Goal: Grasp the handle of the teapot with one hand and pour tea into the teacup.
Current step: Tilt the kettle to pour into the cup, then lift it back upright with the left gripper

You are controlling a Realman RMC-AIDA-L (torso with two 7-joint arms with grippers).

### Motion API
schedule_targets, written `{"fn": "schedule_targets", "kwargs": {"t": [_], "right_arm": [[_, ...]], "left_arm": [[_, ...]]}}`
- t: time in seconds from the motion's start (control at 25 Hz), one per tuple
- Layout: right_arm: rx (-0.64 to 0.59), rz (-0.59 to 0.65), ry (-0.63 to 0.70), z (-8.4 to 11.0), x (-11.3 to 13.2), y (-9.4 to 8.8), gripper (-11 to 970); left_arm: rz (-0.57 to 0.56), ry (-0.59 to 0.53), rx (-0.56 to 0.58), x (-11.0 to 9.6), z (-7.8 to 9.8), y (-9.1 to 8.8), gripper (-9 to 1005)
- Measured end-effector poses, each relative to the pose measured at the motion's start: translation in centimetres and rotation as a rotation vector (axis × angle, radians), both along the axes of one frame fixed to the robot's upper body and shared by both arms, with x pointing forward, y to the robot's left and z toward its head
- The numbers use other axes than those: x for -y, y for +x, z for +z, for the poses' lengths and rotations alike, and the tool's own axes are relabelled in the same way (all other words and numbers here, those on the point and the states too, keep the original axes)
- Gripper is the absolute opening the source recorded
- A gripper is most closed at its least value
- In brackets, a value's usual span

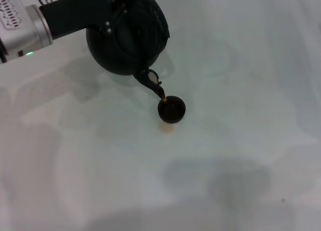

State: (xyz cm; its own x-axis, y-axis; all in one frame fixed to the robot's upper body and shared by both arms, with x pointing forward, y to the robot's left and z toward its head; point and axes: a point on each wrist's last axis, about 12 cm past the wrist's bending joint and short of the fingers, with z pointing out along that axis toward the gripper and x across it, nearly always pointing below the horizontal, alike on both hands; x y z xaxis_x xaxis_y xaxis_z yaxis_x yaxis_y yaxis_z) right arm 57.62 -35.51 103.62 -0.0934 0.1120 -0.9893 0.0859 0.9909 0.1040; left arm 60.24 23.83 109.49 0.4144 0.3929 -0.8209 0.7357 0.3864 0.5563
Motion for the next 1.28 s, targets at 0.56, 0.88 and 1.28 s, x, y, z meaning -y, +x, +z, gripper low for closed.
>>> {"fn": "schedule_targets", "kwargs": {"t": [0.56,0.88,1.28], "right_arm": [[-0.003,-0.002,0.001,-0.1,0.1,-0.2,844],[0.0,-0.003,0.0,-0.1,0.1,-0.1,844],[0.002,-0.003,-0.003,0.0,0.2,-0.1,845]], "left_arm": [[0.014,0.046,0.015,1.1,-0.2,0.7,116],[-0.008,0.062,0.018,1.5,0.0,0.9,115],[-0.006,0.069,0.012,1.7,-0.1,0.9,114]]}}
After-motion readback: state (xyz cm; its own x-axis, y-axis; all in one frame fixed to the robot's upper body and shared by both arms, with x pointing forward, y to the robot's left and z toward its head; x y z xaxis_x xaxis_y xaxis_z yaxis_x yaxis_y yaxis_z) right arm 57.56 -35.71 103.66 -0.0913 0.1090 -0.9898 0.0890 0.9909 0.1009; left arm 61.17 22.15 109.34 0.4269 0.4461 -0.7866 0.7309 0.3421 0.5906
